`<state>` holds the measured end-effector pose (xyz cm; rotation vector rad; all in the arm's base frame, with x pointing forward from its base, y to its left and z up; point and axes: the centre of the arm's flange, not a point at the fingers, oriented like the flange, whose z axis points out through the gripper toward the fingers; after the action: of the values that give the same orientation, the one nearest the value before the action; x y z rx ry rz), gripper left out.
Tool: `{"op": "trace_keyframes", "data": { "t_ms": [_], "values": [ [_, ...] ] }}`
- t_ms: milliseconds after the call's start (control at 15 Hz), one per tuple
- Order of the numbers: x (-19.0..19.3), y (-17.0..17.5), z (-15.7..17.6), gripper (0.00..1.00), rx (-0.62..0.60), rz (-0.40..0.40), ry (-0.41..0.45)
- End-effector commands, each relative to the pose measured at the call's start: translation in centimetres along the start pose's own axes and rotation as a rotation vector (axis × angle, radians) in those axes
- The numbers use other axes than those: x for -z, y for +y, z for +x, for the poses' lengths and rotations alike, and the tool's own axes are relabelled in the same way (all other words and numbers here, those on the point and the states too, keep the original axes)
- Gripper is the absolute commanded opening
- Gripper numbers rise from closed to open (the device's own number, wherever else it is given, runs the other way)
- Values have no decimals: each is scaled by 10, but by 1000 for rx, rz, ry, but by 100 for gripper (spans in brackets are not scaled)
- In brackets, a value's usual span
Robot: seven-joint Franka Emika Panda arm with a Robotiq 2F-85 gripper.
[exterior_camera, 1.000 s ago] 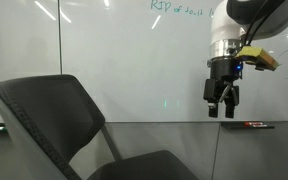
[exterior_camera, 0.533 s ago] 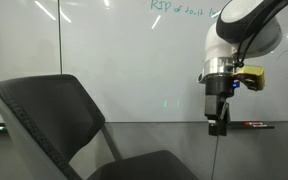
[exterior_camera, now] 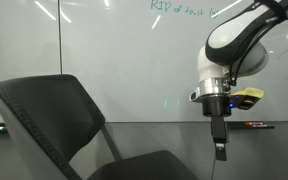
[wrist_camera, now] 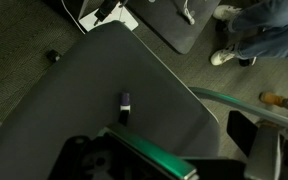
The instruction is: Use the marker on the chair to draw a smiley face on the whiteboard
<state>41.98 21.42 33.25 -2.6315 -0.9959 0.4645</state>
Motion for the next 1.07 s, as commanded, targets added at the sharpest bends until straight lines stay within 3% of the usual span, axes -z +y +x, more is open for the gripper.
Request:
{"op": "trace_keyframes", "data": {
  "t_ms": [0, 200, 1000],
  "values": [
    [-15, 1, 14, 100, 95, 25, -17],
    [-31, 4, 20, 100, 143, 32, -31],
    [-88, 8, 51, 100, 276, -44, 42]
  ]
}}
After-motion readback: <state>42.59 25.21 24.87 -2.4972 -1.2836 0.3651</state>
